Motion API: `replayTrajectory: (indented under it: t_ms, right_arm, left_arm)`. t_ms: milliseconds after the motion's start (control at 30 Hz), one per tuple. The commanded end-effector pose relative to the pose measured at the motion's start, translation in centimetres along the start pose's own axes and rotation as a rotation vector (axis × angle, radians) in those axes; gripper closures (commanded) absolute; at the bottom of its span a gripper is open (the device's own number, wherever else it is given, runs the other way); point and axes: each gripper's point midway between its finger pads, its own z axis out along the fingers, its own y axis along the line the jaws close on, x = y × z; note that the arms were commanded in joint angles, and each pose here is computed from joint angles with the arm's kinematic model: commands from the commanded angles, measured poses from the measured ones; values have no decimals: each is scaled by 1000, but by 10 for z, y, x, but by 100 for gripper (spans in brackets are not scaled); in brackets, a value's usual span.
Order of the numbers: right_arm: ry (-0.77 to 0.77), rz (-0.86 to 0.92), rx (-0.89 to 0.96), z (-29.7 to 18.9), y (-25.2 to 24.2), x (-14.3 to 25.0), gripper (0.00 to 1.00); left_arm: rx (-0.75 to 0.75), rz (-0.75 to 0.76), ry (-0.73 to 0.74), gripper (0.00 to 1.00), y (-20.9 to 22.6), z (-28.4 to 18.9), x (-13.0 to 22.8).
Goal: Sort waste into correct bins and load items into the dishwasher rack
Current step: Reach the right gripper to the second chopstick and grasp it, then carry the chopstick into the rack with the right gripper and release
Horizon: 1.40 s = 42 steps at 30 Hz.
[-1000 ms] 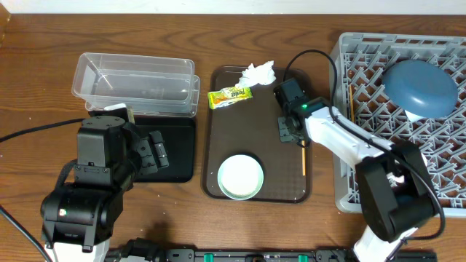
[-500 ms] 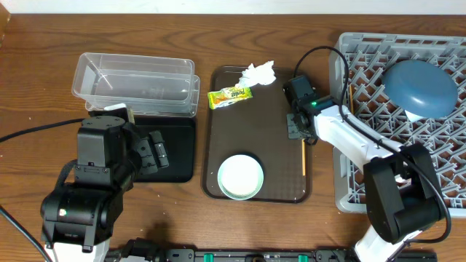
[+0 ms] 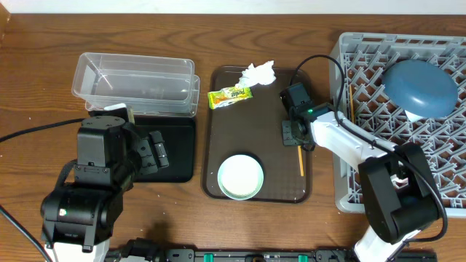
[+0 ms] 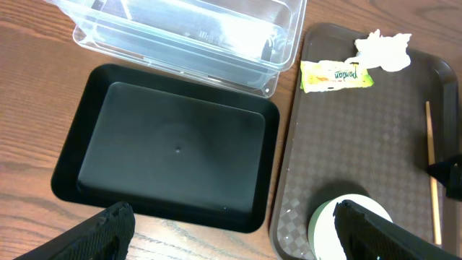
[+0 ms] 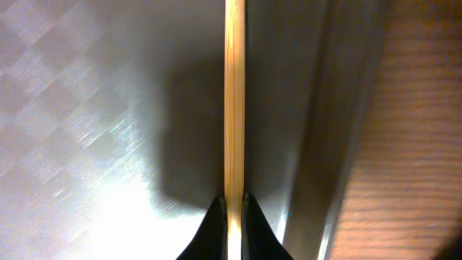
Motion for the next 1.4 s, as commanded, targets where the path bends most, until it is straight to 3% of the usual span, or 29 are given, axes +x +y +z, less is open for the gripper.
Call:
replayTrajectory:
  t_ms: [0, 200, 400, 633, 867, 1033, 1067, 1133, 1200, 1367]
  right_arm:
    - [-93, 31, -89, -39, 15, -22, 99]
    - [-340, 148, -154, -134, -18, -62, 99]
    - [-461, 197, -76, -189, -96, -60, 99]
    - [-327, 97, -10, -158, -127, -41, 99]
    - [-253, 24, 119, -109, -146, -54, 99]
    - [-252, 19, 121, -102, -145, -58, 98]
    - [-259, 18, 110, -105, -143, -59, 89]
    - [-268, 34, 78, -112, -136, -58, 43]
    - [-298, 101, 33, -129, -129, -58, 37]
    - [-488, 94, -182, -207, -98, -62, 33]
  left_arm:
    - [-5, 0, -15, 9, 0, -3, -4]
    - [-5, 0, -15, 9, 0, -3, -4]
    - [-5, 0, -15, 9, 0, -3, -4]
    - [-5, 0, -15, 9, 0, -3, -4]
    - [-5, 0, -15, 9, 0, -3, -4]
    - [-5, 0, -15, 9, 0, -3, -4]
    - [-5, 0, -15, 9, 0, -3, -4]
    - [-5, 0, -15, 10, 0, -3, -4]
    - [-5, 0, -15, 9, 0, -3, -4]
    - [-5, 0, -15, 9, 0, -3, -4]
